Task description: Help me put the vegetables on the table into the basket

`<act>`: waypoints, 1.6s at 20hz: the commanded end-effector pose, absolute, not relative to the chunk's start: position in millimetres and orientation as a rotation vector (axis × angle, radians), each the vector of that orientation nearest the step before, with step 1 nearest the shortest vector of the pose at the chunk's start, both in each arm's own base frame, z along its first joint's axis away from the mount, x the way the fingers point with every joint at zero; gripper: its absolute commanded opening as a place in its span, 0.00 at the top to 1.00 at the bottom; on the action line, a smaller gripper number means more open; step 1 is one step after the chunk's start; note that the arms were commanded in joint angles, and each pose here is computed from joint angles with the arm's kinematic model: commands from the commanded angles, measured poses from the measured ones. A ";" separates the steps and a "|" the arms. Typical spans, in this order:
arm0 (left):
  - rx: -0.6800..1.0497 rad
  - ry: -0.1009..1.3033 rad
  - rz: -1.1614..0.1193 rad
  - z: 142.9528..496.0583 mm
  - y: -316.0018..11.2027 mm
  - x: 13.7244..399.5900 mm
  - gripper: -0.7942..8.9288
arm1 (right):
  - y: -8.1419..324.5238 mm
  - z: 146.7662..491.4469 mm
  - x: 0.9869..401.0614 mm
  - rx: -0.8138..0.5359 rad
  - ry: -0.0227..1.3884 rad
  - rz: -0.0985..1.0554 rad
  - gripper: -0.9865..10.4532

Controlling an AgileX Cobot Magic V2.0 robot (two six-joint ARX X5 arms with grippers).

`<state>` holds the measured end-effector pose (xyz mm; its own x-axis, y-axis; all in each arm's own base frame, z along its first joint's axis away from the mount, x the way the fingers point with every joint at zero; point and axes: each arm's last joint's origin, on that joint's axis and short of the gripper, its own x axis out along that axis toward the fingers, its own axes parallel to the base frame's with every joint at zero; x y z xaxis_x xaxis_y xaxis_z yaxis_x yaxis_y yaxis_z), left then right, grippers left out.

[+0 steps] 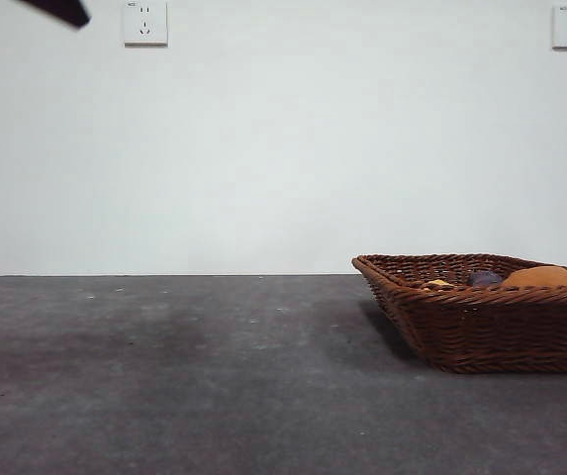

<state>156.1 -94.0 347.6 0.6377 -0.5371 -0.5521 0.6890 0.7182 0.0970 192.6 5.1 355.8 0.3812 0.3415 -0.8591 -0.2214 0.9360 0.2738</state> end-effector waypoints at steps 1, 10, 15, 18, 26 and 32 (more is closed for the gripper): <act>0.358 0.353 -0.637 363.4 -86.2 159.7 0.92 | 4.9 355.6 203.1 0.101 1.068 0.365 0.91; 0.362 0.034 -0.198 395.2 -9.3 92.9 0.92 | 3.4 374.1 233.6 0.017 0.720 0.341 0.91; 0.340 -0.016 -0.073 345.7 0.6 72.9 0.92 | 3.3 378.4 237.2 0.004 0.663 0.336 0.91; 0.269 -0.033 -0.057 298.0 2.1 79.4 0.92 | 3.3 378.4 237.2 0.004 0.663 0.336 0.91; 0.098 0.068 -0.057 186.4 3.1 89.5 0.92 | 3.3 378.4 237.2 0.004 0.663 0.336 0.91; 0.010 0.162 -0.023 149.7 5.3 95.9 0.92 | 3.2 378.4 237.2 0.004 0.663 0.336 0.91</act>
<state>95.5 4.9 152.5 0.9866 -0.0274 -0.1606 0.0326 0.9990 0.0298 235.8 3.3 379.0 0.7350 0.3106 -0.6028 -0.3040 0.9455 0.1165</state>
